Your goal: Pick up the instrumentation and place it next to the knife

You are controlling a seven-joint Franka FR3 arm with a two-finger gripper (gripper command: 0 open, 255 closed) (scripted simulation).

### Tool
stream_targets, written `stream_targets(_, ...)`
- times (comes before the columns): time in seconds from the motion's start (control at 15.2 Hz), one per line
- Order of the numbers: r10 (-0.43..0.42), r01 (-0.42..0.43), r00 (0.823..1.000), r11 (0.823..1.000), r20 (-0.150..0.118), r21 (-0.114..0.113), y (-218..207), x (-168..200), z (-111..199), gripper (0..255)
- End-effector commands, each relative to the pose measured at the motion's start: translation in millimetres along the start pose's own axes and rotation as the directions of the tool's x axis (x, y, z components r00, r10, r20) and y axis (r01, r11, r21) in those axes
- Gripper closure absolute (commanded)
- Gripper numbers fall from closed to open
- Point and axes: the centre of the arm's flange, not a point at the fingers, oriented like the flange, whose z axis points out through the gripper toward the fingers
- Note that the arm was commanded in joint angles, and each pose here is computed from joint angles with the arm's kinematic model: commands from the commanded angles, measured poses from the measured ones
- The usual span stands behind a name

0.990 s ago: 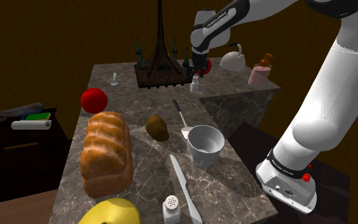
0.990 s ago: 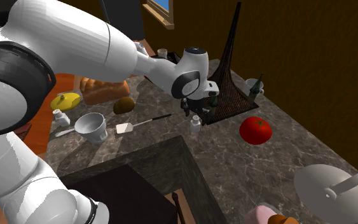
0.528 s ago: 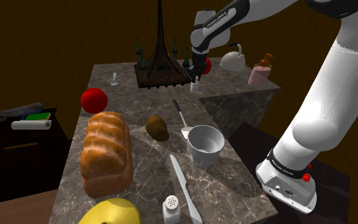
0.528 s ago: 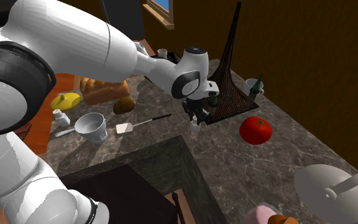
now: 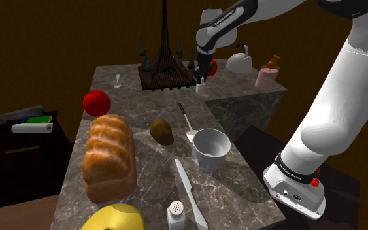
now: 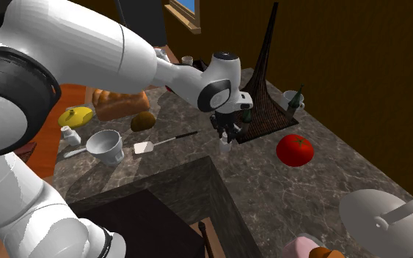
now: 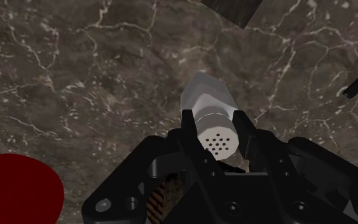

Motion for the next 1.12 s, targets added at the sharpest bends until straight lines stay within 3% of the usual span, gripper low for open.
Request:
stream_targets(0.0,0.000,0.000,1.000,1.000,0.000,0.000,1,1,-9,255)
stream_targets(1.06,0.000,0.000,1.000,1.000,0.000,0.000,5,6,-93,255)
